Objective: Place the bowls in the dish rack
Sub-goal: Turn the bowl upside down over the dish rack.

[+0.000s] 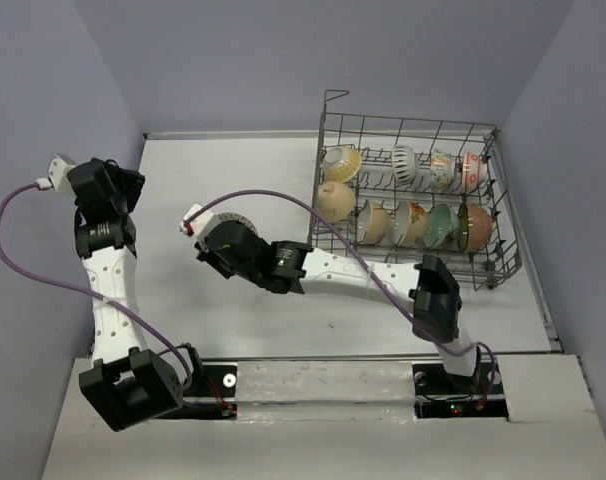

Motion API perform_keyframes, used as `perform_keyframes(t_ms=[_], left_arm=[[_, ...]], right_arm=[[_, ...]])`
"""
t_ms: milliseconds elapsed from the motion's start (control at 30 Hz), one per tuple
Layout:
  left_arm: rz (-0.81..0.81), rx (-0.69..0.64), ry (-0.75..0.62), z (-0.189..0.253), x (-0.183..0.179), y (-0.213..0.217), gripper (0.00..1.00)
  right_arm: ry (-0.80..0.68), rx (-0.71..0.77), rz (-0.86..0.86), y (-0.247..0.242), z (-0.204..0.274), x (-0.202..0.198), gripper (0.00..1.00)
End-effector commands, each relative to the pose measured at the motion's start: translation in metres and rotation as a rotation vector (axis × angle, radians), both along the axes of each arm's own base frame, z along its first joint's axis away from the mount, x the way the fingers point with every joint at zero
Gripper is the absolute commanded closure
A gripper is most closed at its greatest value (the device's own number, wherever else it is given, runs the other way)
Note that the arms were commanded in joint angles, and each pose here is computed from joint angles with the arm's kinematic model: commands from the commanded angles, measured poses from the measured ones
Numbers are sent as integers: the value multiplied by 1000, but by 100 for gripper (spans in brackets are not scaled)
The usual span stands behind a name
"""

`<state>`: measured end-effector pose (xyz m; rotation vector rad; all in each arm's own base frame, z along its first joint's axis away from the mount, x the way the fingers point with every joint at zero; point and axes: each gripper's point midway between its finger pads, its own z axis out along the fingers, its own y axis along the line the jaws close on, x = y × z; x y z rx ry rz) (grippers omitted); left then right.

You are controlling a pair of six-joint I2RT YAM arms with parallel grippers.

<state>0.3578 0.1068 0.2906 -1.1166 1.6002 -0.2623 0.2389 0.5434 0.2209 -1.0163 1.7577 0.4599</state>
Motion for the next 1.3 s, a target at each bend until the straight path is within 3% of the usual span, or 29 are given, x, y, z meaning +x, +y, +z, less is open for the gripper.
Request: perform_keyframes(t_ms=[0, 233, 433, 633, 867, 1267], left_arm=[[-68, 10, -71, 15, 10, -9, 38], [-113, 27, -104, 32, 24, -27, 33], [-141, 38, -113, 41, 38, -47, 32], [-212, 45, -112, 45, 55, -74, 32], [-274, 63, -93, 41, 67, -94, 32], [-368, 68, -80, 32, 77, -114, 32]], right_arm=[[-172, 265, -157, -52, 149, 26, 99], [-238, 491, -370, -170, 242, 53, 99], [-272, 543, -553, -242, 256, 81, 99], [-212, 615, -731, -310, 232, 126, 99], [28, 757, -599, -321, 188, 154, 99], [323, 982, -365, -293, 143, 145, 99]])
